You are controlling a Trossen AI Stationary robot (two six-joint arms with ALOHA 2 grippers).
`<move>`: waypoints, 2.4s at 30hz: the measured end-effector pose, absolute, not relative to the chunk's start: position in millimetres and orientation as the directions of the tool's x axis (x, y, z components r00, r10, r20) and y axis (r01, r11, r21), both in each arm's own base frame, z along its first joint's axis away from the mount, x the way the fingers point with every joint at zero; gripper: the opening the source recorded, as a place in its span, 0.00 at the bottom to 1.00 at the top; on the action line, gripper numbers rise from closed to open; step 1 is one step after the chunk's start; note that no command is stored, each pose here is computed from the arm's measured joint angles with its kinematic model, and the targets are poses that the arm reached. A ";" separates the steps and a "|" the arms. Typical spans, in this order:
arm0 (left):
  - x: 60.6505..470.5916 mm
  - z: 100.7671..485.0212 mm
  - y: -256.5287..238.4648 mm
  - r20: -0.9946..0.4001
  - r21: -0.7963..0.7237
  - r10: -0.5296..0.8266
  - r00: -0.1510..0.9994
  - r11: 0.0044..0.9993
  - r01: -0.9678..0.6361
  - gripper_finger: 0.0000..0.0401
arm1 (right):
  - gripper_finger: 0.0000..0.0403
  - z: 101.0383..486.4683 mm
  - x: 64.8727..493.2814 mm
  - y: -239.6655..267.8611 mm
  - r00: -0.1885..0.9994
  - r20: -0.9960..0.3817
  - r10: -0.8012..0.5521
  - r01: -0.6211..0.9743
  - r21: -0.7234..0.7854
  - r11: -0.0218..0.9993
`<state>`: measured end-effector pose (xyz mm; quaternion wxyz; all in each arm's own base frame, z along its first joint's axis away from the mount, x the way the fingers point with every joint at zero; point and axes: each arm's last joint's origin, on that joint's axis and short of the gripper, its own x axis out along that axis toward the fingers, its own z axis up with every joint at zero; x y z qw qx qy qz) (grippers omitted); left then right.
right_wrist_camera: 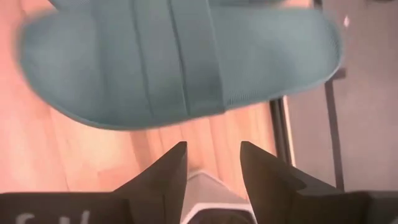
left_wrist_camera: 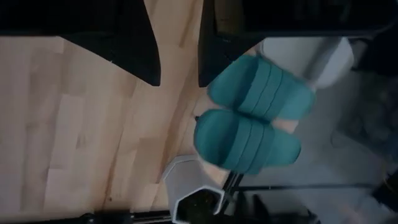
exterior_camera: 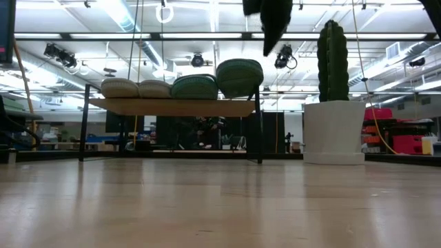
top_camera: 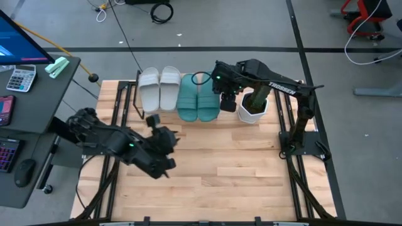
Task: Pick and place slides into the shelf
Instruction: Put the left green slipper on the shelf
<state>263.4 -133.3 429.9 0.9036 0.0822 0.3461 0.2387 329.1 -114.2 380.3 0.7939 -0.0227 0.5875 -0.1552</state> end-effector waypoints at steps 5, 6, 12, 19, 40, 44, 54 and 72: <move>297.7 406.2 -139.5 -0.596 0.454 0.516 0.615 0.849 -0.271 0.28 | 0.39 408.9 326.6 -100.6 0.348 -0.891 -0.291 0.221 -0.223 0.949; 303.8 400.1 -140.1 -0.603 0.482 0.524 0.601 0.840 -0.250 0.28 | 0.39 414.2 325.7 -98.1 0.364 -0.884 -0.293 0.227 -0.221 0.948; 342.4 361.5 -140.3 -0.614 0.612 0.589 0.525 0.776 -0.156 0.29 | 0.37 439.1 315.4 -82.1 0.411 -0.865 -0.289 0.233 -0.207 0.950; 375.5 331.8 -146.7 -0.479 0.718 0.702 0.526 0.659 -0.225 0.33 | 0.36 455.0 305.0 -65.8 0.459 -0.843 -0.280 0.227 -0.193 0.955; 421.7 271.3 -104.3 -0.495 0.764 0.790 0.362 0.594 -0.252 0.56 | 0.34 466.6 291.0 -59.9 0.495 -0.820 -0.286 0.276 -0.164 0.947; 423.2 262.1 -97.2 -0.456 0.817 0.832 0.317 0.532 -0.223 0.53 | 0.34 470.9 285.9 -55.1 0.513 -0.813 -0.275 0.293 -0.136 0.947; 429.6 259.7 -64.4 -0.428 0.834 0.871 0.243 0.484 -0.266 0.39 | 0.32 489.4 263.9 -12.9 0.605 -0.772 -0.198 0.249 -0.054 0.967; 421.0 258.9 -45.1 -0.435 0.884 0.888 0.149 0.453 -0.119 0.12 | 0.22 495.6 252.9 28.6 0.648 -0.742 -0.171 0.191 -0.060 0.980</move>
